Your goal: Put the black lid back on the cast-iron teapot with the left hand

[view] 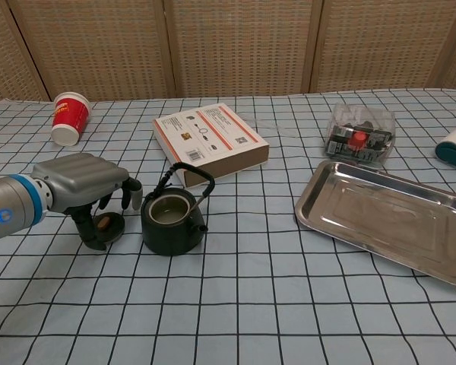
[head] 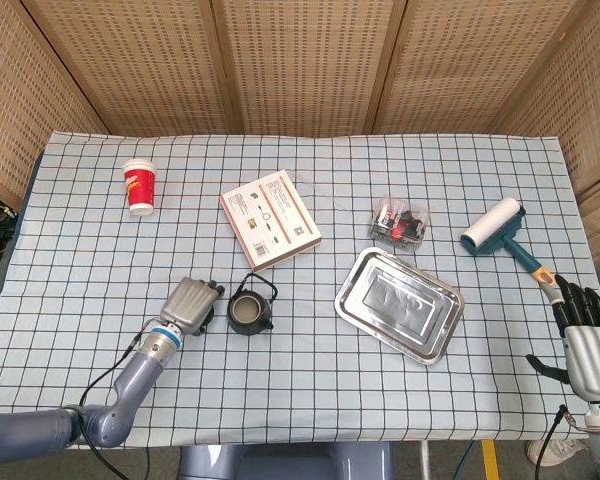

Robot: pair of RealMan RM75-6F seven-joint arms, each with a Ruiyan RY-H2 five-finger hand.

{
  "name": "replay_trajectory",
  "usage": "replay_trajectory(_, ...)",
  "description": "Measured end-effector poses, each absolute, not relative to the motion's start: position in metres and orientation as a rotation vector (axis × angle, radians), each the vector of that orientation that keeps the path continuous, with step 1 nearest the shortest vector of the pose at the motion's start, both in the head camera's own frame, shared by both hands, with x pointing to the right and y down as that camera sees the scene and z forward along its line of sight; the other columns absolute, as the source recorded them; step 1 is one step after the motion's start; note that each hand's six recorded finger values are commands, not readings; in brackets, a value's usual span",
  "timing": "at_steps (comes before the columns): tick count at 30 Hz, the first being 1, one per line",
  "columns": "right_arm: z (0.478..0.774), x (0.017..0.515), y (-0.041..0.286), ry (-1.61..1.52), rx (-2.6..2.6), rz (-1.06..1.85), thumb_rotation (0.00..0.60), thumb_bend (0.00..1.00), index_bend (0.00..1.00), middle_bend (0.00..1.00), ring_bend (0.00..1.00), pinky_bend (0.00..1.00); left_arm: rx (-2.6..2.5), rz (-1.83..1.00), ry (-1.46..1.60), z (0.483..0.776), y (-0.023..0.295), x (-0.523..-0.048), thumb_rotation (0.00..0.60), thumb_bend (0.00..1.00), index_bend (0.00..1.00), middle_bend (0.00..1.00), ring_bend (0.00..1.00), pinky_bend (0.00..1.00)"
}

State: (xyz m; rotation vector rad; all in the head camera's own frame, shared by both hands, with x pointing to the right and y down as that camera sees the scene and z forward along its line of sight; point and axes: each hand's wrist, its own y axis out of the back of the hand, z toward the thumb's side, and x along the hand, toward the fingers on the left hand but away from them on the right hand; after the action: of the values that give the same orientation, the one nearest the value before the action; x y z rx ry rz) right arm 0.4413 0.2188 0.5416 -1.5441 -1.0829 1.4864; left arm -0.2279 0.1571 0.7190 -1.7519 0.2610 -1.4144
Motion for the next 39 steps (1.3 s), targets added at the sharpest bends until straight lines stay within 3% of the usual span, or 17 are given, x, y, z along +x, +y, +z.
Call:
replay_trajectory(7, 0.541, 0.441, 0.219, -1.086, -1.544, 1.483, 0.6, 0.0, 0.0, 0.0, 0.0, 0.0, -1.737, -1.432, 0.266, 0.72, 0.157, -0.231, 0.6, 0.15, 0.52, 0.5, 0.57, 0.67)
replay_trajectory(19, 0.541, 0.441, 0.219, -1.086, -1.548, 1.483, 0.6, 0.0, 0.0, 0.0, 0.0, 0.0, -1.723, -1.41, 0.337, 0.703, 0.148, -0.235, 0.6, 0.15, 0.52, 0.51, 0.57, 0.67)
replay_trajectory(32, 0.538, 0.44, 0.219, -1.094, -1.551, 1.474, 0.6, 0.0, 0.0, 0.0, 0.0, 0.0, -1.84, -1.23, 0.51, 0.629, 0.124, -0.22, 0.6, 0.15, 0.52, 0.51, 0.57, 0.67)
replay_trajectory(39, 0.538, 0.441, 0.219, -1.097, -1.554, 1.472, 0.6, 0.0, 0.0, 0.0, 0.0, 0.0, -1.872, -1.192, 0.458, 0.631, 0.128, -0.195, 0.6, 0.15, 0.51, 0.5, 0.57, 0.67)
